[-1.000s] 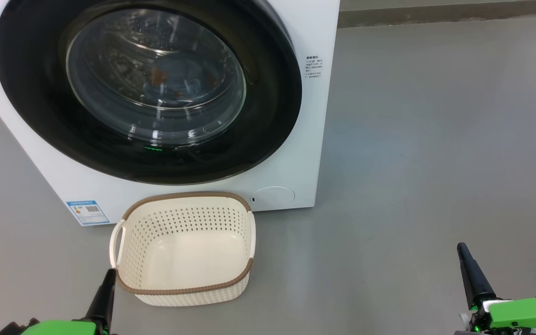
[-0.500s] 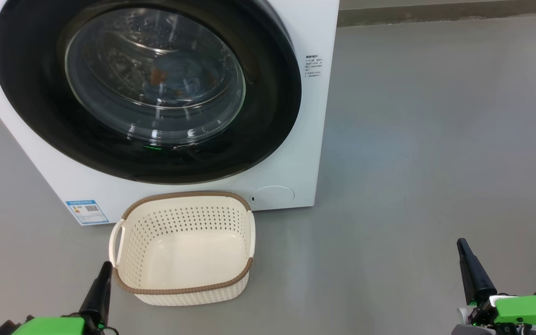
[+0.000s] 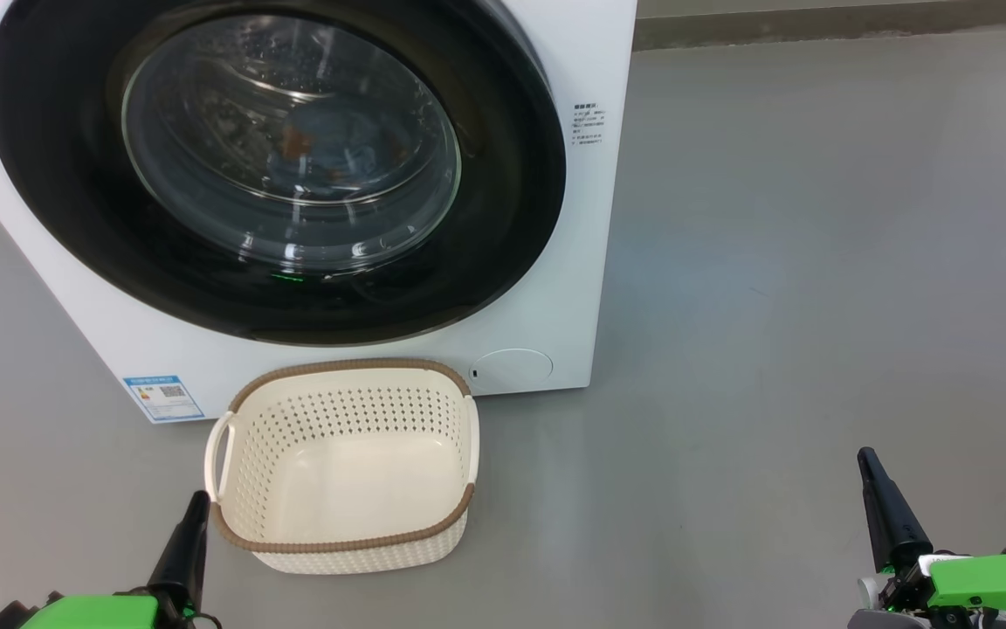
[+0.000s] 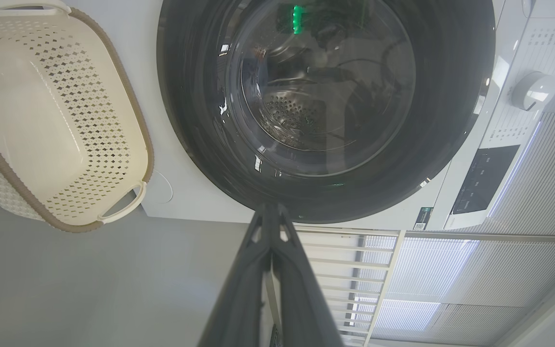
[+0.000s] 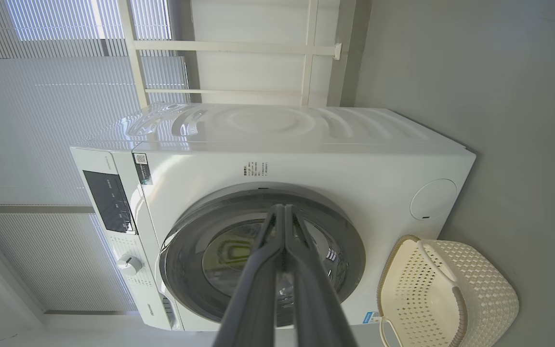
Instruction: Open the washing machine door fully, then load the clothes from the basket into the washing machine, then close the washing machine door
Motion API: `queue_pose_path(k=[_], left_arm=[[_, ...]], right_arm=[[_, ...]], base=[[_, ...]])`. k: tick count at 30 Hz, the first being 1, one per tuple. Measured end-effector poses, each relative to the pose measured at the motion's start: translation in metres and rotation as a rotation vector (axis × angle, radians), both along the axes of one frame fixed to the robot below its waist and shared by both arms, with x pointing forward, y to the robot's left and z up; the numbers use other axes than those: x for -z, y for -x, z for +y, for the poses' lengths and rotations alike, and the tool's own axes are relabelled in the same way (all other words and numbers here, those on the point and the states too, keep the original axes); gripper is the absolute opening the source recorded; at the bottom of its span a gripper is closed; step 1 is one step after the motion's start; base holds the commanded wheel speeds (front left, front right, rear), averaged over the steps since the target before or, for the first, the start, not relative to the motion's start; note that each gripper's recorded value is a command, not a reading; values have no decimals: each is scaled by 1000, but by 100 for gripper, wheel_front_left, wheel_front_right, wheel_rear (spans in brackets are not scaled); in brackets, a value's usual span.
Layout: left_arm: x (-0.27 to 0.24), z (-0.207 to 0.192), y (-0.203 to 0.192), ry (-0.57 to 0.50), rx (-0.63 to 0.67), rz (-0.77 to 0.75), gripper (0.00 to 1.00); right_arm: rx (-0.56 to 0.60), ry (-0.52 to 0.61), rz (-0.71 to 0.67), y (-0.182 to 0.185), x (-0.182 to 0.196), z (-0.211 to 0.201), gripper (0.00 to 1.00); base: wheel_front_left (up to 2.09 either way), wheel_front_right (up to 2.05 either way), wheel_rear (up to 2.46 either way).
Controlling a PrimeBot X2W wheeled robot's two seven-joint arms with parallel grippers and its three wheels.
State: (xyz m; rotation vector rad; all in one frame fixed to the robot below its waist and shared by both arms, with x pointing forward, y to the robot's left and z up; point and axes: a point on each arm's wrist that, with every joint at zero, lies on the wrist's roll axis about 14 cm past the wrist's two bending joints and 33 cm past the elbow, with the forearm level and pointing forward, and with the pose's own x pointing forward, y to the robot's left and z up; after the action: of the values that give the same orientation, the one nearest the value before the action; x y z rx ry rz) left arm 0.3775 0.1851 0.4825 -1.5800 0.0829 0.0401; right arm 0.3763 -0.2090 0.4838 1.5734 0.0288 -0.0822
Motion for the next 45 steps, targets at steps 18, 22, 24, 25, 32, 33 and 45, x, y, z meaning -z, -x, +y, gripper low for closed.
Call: queue_pose_path(k=[18, 22, 24, 25, 32, 33, 45], left_arm=[[0, 0, 0, 0, 0, 0, 0], [0, 0, 0, 0, 0, 0, 0], [0, 0, 0, 0, 0, 0, 0], [0, 0, 0, 0, 0, 0, 0], [0, 0, 0, 0, 0, 0, 0], [0, 0, 0, 0, 0, 0, 0], [0, 0, 0, 0, 0, 0, 0]], right_arm=[[0, 0, 0, 0, 0, 0, 0], [0, 0, 0, 0, 0, 0, 0], [0, 0, 0, 0, 0, 0, 0], [0, 0, 0, 0, 0, 0, 0], [0, 0, 0, 0, 0, 0, 0], [0, 0, 0, 0, 0, 0, 0], [0, 0, 0, 0, 0, 0, 0]], base=[[0, 0, 0], [0, 0, 0], [0, 0, 0], [0, 0, 0], [0, 0, 0], [0, 0, 0], [0, 0, 0]])
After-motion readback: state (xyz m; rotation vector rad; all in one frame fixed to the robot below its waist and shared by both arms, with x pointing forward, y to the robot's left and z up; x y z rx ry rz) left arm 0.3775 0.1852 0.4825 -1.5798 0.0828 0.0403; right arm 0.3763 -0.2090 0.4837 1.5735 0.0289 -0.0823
